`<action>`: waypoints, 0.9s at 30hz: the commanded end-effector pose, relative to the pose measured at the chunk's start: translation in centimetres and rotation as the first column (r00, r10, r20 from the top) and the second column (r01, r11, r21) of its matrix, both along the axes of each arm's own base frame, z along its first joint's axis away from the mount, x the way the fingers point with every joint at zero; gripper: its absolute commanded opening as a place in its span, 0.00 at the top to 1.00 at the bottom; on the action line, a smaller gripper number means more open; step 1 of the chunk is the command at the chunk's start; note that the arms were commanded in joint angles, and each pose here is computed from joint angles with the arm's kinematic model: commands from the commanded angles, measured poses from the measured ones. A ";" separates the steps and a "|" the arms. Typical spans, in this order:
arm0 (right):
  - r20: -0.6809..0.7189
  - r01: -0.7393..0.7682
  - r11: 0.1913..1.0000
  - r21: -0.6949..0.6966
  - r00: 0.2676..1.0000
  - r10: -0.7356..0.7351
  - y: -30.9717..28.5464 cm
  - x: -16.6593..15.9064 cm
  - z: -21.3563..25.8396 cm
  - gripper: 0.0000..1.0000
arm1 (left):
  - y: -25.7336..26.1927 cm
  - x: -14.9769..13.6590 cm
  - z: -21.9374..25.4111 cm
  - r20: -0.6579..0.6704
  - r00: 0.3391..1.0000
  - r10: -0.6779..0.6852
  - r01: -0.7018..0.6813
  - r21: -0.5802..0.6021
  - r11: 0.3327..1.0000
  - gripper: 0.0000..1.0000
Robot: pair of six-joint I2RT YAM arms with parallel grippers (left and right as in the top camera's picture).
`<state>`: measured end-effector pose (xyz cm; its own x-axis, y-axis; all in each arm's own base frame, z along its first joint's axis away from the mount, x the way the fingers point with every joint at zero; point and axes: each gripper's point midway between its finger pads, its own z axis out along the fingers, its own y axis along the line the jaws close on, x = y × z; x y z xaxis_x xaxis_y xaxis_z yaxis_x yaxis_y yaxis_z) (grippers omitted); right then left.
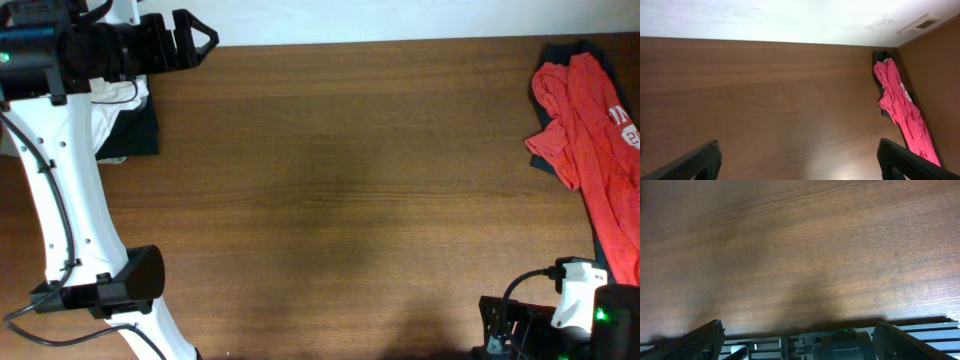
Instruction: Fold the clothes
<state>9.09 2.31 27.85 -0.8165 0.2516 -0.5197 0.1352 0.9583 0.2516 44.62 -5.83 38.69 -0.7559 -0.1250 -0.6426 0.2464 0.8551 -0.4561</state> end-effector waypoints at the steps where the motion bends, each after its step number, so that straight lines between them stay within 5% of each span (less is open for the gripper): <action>1: 0.002 -0.014 1.000 -0.001 1.000 0.014 0.1 -0.2 0.0 0.01 | 0.0 -0.8 1.0 0.029 1.000 -0.006 0.005 0.018 1.000 0.01; 16: 0.088 -0.012 1.000 0.000 0.996 0.012 0.1 -1.6 0.6 0.01 | 0.0 -0.8 1.0 0.029 1.000 -0.006 0.005 0.018 1.000 0.01; 23: 0.436 0.069 0.995 -0.074 0.900 -0.030 -1.8 -0.3 4.5 0.01 | 0.0 -0.8 1.0 0.029 1.000 -0.006 0.005 0.017 1.000 0.01; 27: 0.503 0.038 0.988 -0.147 0.863 0.042 -1.7 2.4 2.9 0.01 | 0.0 -0.8 1.0 0.029 1.000 -0.006 0.005 0.017 1.000 0.01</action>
